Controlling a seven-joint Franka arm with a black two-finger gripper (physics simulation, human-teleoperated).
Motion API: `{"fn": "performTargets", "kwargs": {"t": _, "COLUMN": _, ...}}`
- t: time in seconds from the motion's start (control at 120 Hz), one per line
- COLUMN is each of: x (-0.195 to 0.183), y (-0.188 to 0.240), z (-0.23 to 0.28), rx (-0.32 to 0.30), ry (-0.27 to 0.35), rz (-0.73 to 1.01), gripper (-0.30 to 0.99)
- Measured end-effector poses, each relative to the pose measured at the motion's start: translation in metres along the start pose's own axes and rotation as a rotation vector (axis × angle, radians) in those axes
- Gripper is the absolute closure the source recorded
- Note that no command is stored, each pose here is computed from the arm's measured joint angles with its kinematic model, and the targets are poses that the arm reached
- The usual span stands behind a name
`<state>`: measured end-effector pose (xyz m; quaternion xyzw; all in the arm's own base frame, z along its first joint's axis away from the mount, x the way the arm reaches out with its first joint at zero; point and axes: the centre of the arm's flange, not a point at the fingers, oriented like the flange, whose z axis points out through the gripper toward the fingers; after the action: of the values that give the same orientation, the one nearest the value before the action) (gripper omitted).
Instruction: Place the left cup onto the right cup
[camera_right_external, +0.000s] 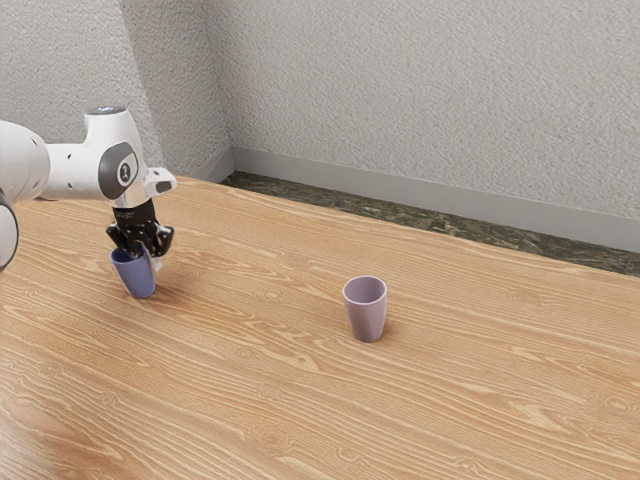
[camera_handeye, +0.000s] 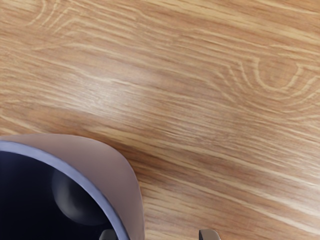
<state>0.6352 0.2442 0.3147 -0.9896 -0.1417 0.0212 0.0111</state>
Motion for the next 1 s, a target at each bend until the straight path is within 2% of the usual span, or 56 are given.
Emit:
{"fn": "performTargets", "kwargs": {"t": 0.1, "x": 0.0, "y": 0.0, "z": 0.0, "rx": 0.002, "ry": 0.001, "rz": 0.004, "gripper": 0.67}}
{"fn": "performTargets", "kwargs": {"t": 0.233, "x": 0.0, "y": 0.0, "z": 0.0, "rx": 0.006, "ry": 0.001, "rz": 0.009, "gripper": 0.73}}
{"fn": "performTargets", "kwargs": {"t": 0.542, "x": 0.0, "y": -0.002, "z": -0.008, "rx": 0.012, "ry": 0.013, "rz": 0.012, "gripper": 0.77}}
{"fn": "performTargets", "kwargs": {"t": 0.667, "x": -0.001, "y": 0.003, "z": -0.028, "rx": 0.016, "ry": 0.038, "rz": 0.017, "gripper": 0.78}}
{"fn": "performTargets", "kwargs": {"t": 0.775, "x": -0.004, "y": 0.021, "z": -0.051, "rx": 0.011, "ry": 0.052, "rz": 0.034, "gripper": 0.78}}
{"fn": "performTargets", "kwargs": {"t": 1.0, "x": -0.022, "y": 0.086, "z": -0.11, "rx": 0.036, "ry": 0.061, "rz": 0.097, "gripper": 0.78}}
